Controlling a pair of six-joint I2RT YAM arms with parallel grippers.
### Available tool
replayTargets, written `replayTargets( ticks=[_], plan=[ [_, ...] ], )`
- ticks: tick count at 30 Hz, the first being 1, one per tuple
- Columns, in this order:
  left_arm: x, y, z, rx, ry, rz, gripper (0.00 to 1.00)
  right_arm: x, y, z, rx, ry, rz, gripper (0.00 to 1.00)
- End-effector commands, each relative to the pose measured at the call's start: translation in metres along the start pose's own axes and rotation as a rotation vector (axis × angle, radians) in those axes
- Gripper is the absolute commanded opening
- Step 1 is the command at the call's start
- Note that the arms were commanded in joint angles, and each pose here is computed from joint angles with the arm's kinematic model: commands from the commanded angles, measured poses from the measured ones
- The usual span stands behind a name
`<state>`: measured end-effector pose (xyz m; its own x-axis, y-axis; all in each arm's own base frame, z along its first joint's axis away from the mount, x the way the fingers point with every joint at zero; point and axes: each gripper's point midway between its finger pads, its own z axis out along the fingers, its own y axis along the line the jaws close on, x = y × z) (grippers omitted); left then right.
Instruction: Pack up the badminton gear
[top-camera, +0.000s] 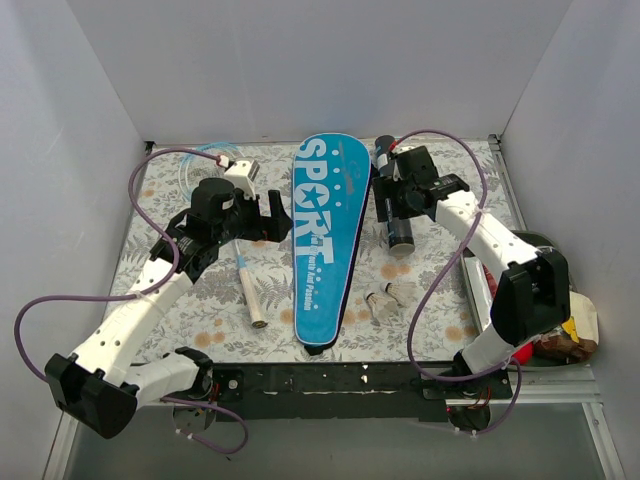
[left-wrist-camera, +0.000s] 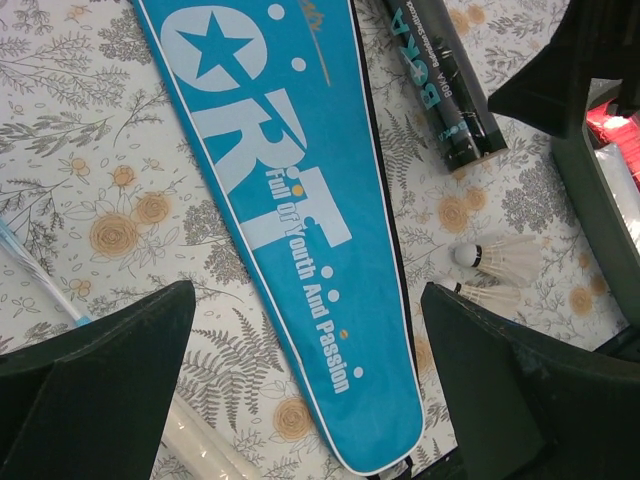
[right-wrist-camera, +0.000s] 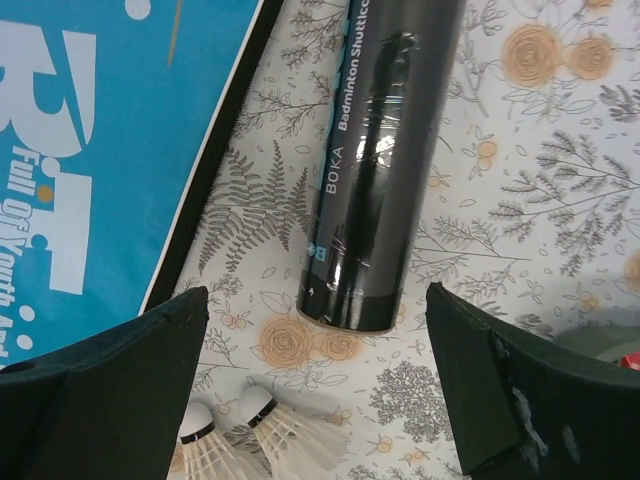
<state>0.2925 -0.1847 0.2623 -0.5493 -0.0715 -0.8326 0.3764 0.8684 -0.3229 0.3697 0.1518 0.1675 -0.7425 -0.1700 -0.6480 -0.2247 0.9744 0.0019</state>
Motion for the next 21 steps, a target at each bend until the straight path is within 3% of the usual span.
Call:
replayTargets(
  ticks=[1,7,21],
  plan=[
    [0.001,-0.008,-0.009,0.046,-0.007,0.007,0.98,-0.011,0.010,0.013,-0.071,-0.046,0.010,0.96],
    [0.005,-0.010,-0.012,0.062,-0.004,0.021,0.98,0.017,-0.013,0.043,-0.066,0.027,0.063,0.96],
    [0.010,-0.017,-0.012,0.104,0.012,0.024,0.98,0.073,-0.001,0.092,-0.116,0.221,0.075,0.95]
  ],
)
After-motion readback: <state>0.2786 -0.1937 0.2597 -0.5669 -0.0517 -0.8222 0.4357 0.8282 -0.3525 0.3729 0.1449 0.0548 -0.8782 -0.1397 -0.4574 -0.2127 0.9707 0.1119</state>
